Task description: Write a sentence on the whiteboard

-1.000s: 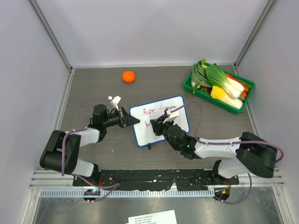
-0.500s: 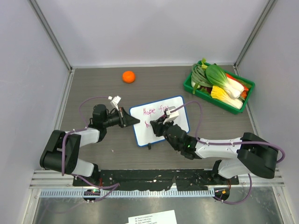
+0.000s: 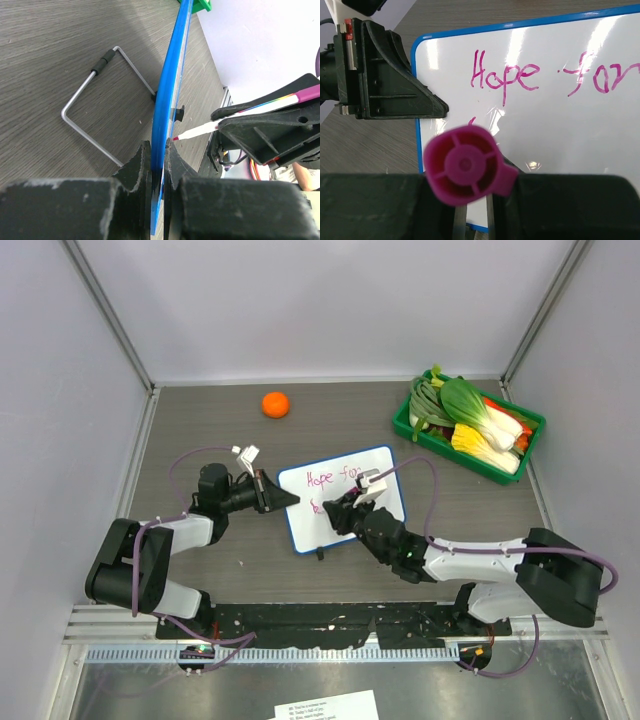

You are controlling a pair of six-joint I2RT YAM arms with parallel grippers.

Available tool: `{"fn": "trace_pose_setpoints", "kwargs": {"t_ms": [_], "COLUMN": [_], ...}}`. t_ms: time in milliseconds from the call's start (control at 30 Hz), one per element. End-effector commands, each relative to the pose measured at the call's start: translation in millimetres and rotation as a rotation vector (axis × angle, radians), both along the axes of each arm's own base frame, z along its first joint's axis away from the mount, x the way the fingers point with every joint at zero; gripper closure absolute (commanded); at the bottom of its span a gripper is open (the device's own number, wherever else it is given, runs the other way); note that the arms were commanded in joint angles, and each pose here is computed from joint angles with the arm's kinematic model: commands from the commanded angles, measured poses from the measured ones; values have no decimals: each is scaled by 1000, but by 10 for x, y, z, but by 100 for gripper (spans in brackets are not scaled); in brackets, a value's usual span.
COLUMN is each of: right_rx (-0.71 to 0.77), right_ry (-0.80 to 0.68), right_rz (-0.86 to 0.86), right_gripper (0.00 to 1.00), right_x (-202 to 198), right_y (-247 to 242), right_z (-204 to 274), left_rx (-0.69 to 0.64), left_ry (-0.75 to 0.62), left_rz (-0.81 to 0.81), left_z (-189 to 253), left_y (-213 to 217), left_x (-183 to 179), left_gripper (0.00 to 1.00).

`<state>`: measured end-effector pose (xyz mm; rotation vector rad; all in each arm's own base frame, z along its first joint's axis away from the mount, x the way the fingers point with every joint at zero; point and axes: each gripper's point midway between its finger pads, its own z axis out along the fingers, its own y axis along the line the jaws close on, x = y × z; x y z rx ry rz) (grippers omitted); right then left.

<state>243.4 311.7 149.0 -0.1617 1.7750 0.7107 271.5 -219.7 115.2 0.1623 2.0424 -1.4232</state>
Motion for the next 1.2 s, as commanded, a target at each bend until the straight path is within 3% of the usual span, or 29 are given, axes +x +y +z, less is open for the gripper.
{"fn": "trace_pose_setpoints", "kwargs": {"t_ms": [0,200,1167], "right_rx": [121,171,115], "right_ry": [-31,-71,-2], "right_rz": [3,7,-42], "right_gripper": [99,99,99], "right_x": [-8,-1,170], "right_y": [-82,-168,-74], "right_z": [334,545,155], "left_rx": [167,167,168], "left_ry": [86,82,85], "left_rz": [99,100,92], "left_z": [-549,-541,-550], "left_y": [184,184,169], "left_x": [8,16,3], "left_gripper": [100,100,100]}}
